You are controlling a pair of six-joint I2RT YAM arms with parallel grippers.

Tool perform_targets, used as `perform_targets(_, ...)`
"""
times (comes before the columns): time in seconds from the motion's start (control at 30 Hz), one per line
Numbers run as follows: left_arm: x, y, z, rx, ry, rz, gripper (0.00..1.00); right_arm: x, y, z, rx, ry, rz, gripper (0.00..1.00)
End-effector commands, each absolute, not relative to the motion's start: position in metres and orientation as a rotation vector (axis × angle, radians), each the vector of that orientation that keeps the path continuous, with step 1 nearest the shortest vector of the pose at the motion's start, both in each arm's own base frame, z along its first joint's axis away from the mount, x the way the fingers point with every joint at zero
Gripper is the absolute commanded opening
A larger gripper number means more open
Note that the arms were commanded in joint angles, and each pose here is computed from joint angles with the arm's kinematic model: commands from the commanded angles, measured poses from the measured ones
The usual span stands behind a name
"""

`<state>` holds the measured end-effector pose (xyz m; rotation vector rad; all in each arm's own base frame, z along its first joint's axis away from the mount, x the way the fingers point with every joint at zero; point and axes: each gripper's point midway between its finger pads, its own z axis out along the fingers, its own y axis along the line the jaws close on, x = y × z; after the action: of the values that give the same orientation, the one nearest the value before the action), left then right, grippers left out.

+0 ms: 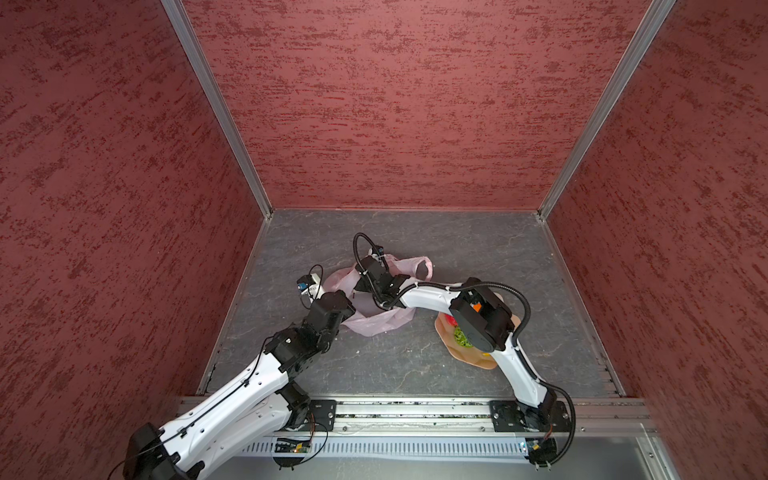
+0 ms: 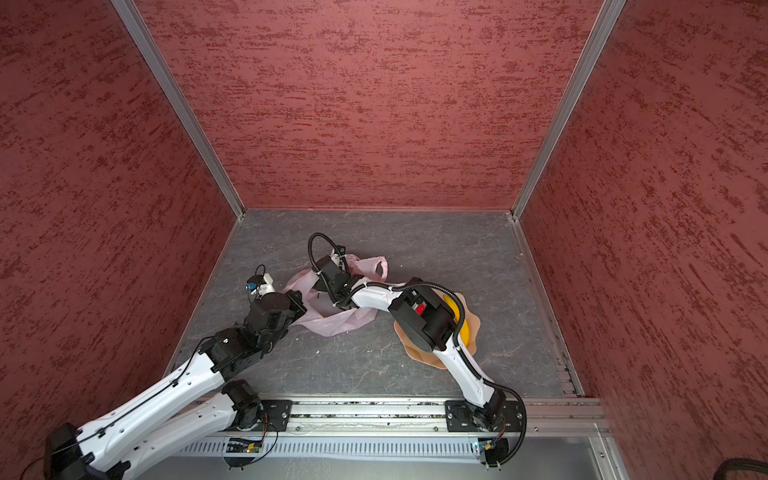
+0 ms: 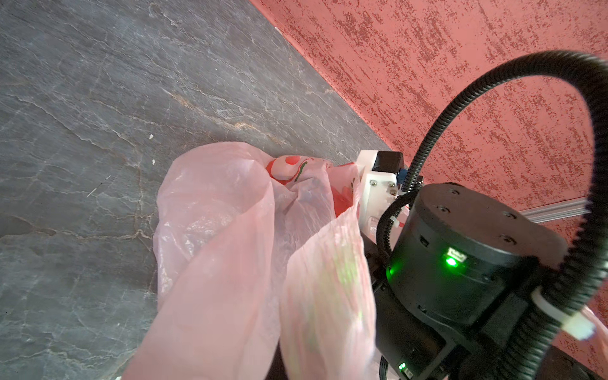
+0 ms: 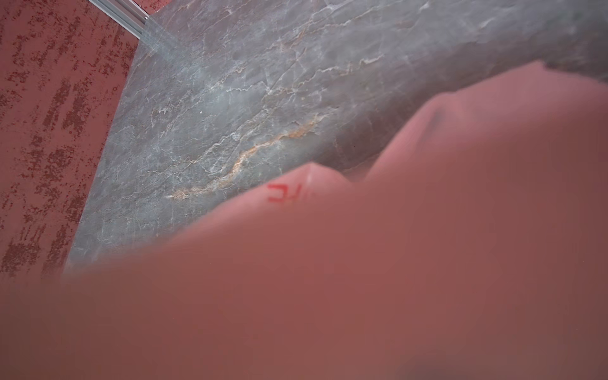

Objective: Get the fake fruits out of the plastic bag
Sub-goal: 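Push the right gripper down into the bag and close on the cream fruit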

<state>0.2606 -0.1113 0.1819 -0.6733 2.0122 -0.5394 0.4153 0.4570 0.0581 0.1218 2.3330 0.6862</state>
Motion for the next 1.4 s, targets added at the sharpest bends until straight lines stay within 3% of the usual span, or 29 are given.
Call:
perform_targets(0.0,0.261,-0.113,0.186,-0.648,2.006,-0.551,0.00,0.425,0.459,0.062,0.162,2.311,0.715,0.70)
perform_targets(0.83,0.260,-0.104,0.183,-0.679,1.984,-0.511,0.00,0.419,0.460,0.086,0.139,2.291,0.815,0.40)
perform_targets(1.37,0.269,-0.085,0.173,-0.752,1.936,-0.419,0.00,0.381,0.444,0.126,0.031,2.316,0.854,0.33)
